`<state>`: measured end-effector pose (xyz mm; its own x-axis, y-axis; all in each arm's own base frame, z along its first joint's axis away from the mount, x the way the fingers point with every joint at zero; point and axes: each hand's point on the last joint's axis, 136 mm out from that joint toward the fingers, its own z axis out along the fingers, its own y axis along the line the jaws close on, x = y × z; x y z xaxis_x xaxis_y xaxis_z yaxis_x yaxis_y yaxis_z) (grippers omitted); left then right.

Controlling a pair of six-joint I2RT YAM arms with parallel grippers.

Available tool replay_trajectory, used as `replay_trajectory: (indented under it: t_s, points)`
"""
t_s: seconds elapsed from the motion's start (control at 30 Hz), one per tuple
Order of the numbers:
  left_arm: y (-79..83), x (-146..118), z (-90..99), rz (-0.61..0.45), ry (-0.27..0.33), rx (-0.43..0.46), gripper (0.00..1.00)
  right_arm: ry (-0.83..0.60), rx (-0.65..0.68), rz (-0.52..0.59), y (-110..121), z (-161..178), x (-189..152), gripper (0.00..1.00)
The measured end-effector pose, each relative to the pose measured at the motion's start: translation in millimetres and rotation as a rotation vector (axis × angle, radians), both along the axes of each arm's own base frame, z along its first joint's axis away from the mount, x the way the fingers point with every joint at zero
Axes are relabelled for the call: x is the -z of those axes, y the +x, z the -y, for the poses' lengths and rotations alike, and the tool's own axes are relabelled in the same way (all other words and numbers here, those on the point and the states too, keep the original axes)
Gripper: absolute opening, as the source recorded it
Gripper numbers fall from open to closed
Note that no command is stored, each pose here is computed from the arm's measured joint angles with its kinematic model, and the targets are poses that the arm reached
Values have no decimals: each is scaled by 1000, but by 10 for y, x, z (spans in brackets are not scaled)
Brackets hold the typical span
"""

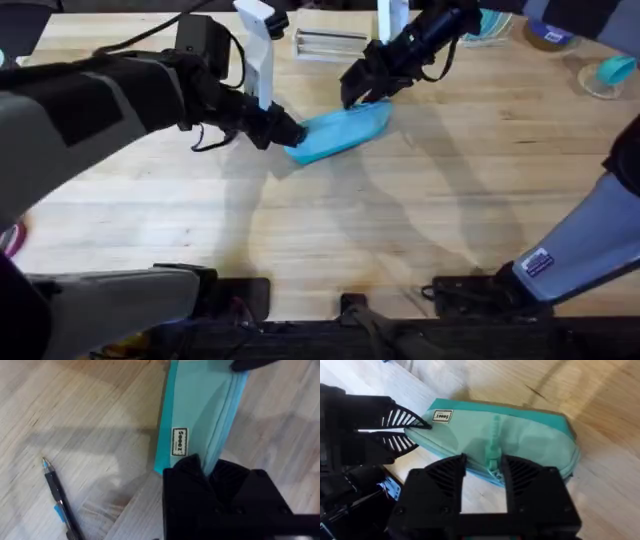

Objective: Unzip the bag, pick up the pens from the table one at a time and place them inside, then zip the bag closed.

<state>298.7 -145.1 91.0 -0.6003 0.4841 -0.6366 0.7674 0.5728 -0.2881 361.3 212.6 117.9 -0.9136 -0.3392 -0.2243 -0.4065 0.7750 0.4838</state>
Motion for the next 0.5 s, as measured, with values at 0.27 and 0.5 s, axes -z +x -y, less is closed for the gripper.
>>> replay_trajectory:
  t_s: [0.27,0.5]
  points:
    - [-1,0,0,0,0,0,41,-9,0,-5,-14,16,10,185]
    - [-9,0,3,-4,-2,1,41,-22,1,-9,-23,36,23,32]
